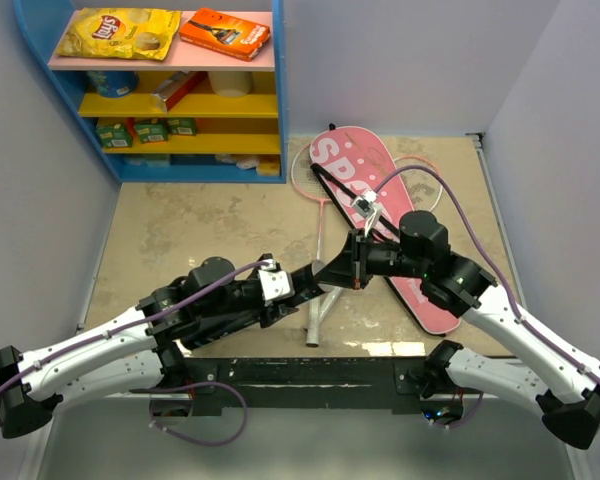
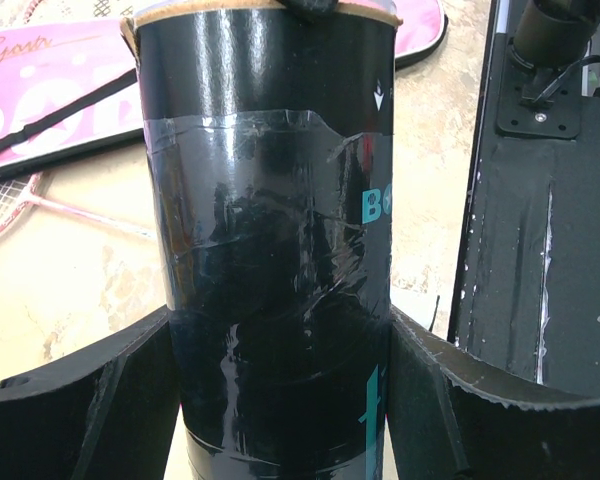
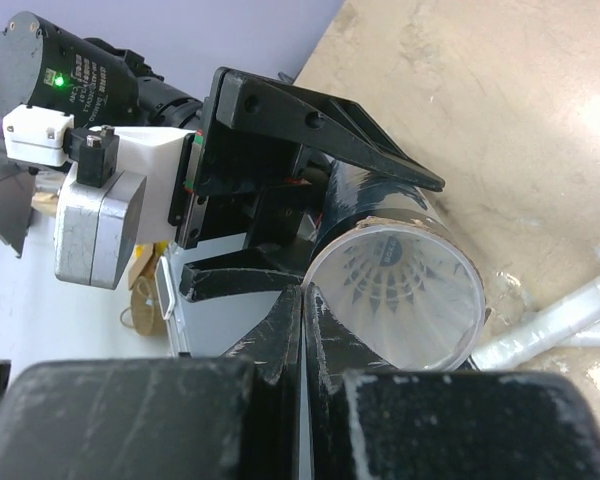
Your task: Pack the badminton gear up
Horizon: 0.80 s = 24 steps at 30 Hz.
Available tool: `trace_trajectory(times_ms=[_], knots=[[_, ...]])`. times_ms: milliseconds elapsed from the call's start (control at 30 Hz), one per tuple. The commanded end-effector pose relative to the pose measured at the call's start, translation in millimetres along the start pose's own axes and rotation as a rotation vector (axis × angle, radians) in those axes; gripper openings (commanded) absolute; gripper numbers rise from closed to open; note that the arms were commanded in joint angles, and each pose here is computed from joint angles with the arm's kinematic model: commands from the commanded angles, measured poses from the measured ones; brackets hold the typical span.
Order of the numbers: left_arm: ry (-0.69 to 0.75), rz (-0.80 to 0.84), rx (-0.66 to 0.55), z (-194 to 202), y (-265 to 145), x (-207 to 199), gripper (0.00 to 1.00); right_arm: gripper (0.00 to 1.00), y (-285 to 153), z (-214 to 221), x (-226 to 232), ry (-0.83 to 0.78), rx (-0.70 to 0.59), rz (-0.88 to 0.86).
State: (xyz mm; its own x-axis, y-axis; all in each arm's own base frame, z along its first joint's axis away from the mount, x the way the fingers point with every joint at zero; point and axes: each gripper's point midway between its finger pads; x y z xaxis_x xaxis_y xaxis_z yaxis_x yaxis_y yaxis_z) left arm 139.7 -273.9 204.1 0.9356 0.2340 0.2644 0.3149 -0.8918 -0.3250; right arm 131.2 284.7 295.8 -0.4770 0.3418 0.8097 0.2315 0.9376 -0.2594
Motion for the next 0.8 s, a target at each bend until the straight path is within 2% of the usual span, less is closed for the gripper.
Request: trace_trajectory(times_ms=[0,167,267,300,400,600,767], knots=[[0.044,-0.024,-0.136,-42,-5,9,0.00,0.00,7,2,3,0.003,-0.008,-0.030],[0.048,-0.033,-0.153,-45,-8,11,0.00,0.01,11,7,7,0.022,-0.006,-0.067],[0.049,-0.035,-0.165,-48,-10,11,0.00,0.10,15,15,7,0.036,0.007,-0.088],[0.050,-0.036,-0.169,-49,-11,11,0.00,0.19,17,20,5,0.044,0.022,-0.091],[0.049,-0.035,-0.179,-51,-12,10,0.00,0.32,20,24,7,0.059,0.026,-0.125],[0.058,-0.038,-0.210,-57,-17,10,0.00,0.40,25,23,6,0.086,0.008,-0.147],[0.064,-0.034,-0.228,-61,-20,9,0.00,0.41,34,16,-9,0.115,-0.043,-0.094]])
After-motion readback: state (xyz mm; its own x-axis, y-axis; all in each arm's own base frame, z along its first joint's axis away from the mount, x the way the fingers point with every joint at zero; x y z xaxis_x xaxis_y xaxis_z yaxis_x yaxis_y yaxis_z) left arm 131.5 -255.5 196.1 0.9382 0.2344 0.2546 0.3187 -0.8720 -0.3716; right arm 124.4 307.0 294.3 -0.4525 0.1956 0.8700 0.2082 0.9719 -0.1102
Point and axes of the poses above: each gripper's point midway between its finger pads, its own y axis out along the fingers, its own x axis along the line the jaws close on, z = x × y, and after that the axes turned 6 degrees about y, right-handed
